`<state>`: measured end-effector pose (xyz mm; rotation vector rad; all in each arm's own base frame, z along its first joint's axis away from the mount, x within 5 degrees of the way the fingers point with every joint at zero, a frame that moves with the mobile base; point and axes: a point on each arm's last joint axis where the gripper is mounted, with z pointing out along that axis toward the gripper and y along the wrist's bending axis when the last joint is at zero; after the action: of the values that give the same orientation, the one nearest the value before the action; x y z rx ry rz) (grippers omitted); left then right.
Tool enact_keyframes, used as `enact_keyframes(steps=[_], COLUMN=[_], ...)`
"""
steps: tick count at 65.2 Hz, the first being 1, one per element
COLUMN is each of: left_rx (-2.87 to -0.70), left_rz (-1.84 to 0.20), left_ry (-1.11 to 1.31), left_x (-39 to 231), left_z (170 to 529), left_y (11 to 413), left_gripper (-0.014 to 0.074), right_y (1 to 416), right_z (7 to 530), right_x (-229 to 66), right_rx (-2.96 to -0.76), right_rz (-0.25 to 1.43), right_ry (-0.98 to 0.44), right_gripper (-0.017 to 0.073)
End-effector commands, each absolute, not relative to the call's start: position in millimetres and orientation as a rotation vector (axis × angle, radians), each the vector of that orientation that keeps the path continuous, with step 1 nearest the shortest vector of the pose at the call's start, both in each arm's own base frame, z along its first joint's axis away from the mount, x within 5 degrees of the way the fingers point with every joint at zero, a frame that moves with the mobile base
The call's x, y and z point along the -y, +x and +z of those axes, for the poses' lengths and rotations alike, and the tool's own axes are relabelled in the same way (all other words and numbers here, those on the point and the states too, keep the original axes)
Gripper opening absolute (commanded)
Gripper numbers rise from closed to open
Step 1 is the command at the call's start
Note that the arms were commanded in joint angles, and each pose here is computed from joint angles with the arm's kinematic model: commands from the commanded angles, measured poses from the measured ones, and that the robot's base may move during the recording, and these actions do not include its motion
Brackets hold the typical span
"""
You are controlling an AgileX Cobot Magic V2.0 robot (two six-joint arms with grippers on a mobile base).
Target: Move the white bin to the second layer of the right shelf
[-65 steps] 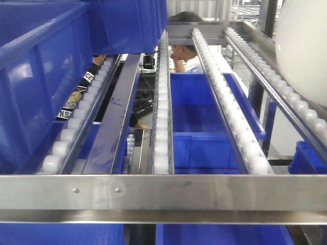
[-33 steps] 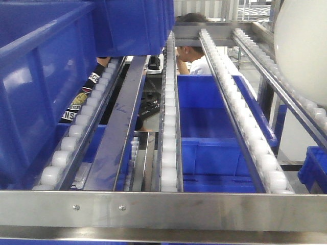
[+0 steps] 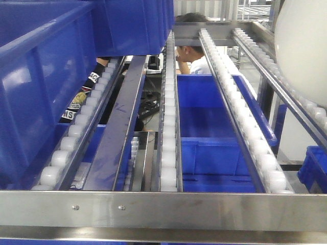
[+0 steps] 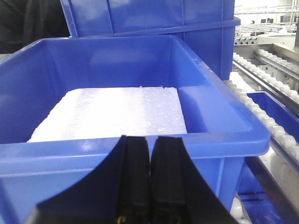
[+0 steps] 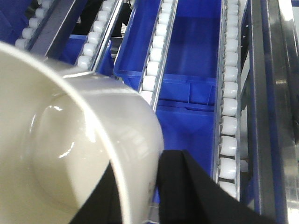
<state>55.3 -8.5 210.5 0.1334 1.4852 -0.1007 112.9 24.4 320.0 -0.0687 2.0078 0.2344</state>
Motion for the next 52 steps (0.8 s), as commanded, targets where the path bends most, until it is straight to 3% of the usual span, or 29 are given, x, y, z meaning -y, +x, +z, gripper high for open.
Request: enact_keyframes(steps=[1,52], left_rx=[-1.42,-1.42], left_rz=[-0.11,-0.11], left_ry=[0.115,0.115], left_x=[8.0,8.0], left_z=[207.8,207.8], left_y=[55.0,55.0], left_gripper=[0.0085,0.0085], right_y=[115.9,117.8], right_z=[338.8,337.2], right_x=[-24.1,-24.5], right_rx=[-1.877,-1.86], right_rz=[0.244,0.25], right_ry=[-0.058,-0.054], right_gripper=[0.0024,0.0024])
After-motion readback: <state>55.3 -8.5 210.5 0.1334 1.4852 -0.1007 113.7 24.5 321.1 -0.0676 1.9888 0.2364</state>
